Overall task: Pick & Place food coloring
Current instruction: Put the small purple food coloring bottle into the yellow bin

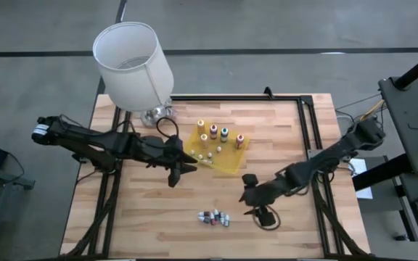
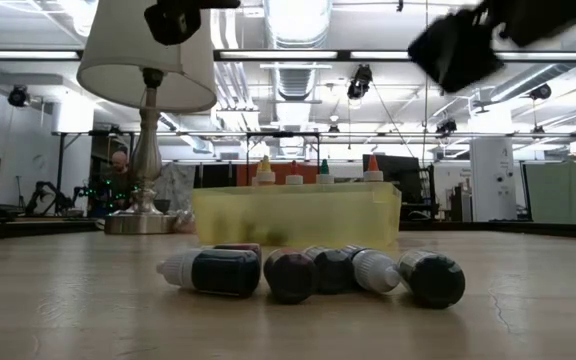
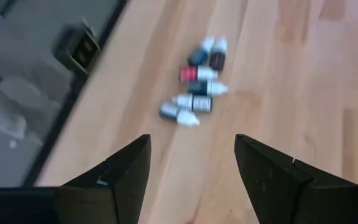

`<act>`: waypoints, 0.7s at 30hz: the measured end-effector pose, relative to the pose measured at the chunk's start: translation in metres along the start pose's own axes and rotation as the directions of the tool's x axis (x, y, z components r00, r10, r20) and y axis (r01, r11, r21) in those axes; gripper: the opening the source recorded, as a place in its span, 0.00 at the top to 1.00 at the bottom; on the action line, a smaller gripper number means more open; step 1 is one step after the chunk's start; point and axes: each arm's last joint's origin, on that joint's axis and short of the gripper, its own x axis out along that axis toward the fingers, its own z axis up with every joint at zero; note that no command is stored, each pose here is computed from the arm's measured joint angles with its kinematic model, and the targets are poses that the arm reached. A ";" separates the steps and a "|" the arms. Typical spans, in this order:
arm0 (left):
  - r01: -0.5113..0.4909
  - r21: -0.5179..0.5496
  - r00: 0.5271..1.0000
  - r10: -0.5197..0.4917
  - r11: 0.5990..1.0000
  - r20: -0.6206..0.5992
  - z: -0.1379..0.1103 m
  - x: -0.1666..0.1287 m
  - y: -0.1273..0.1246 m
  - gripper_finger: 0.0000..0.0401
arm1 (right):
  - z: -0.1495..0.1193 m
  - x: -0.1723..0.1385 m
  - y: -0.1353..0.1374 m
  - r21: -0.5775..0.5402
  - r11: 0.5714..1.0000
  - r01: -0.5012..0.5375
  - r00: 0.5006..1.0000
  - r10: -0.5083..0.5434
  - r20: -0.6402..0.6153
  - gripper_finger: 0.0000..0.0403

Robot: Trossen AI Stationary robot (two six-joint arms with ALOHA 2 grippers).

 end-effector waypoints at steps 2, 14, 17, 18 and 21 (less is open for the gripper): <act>0.007 -0.005 1.000 -0.007 1.000 0.008 0.001 -0.002 0.000 0.70 | -0.004 0.013 -0.003 0.005 1.000 0.012 0.999 -0.012 -0.043 0.44; 0.026 -0.072 0.999 -0.024 0.997 0.036 0.005 -0.008 -0.002 0.70 | -0.012 0.055 -0.010 -0.134 0.968 -0.213 0.974 0.200 -0.103 0.46; 0.027 -0.097 0.999 -0.024 0.995 0.035 0.005 -0.008 -0.002 0.70 | -0.010 0.059 -0.014 -0.183 0.952 -0.244 0.969 0.232 -0.088 0.47; 0.028 -0.109 0.999 -0.024 0.994 0.036 0.005 -0.008 -0.002 0.70 | -0.009 0.060 -0.017 -0.195 0.948 -0.252 0.967 0.240 -0.083 0.48; 0.029 -0.130 0.999 -0.024 0.991 0.037 0.005 -0.008 -0.002 0.70 | -0.009 0.063 -0.026 -0.226 0.933 -0.281 0.960 0.268 -0.086 0.49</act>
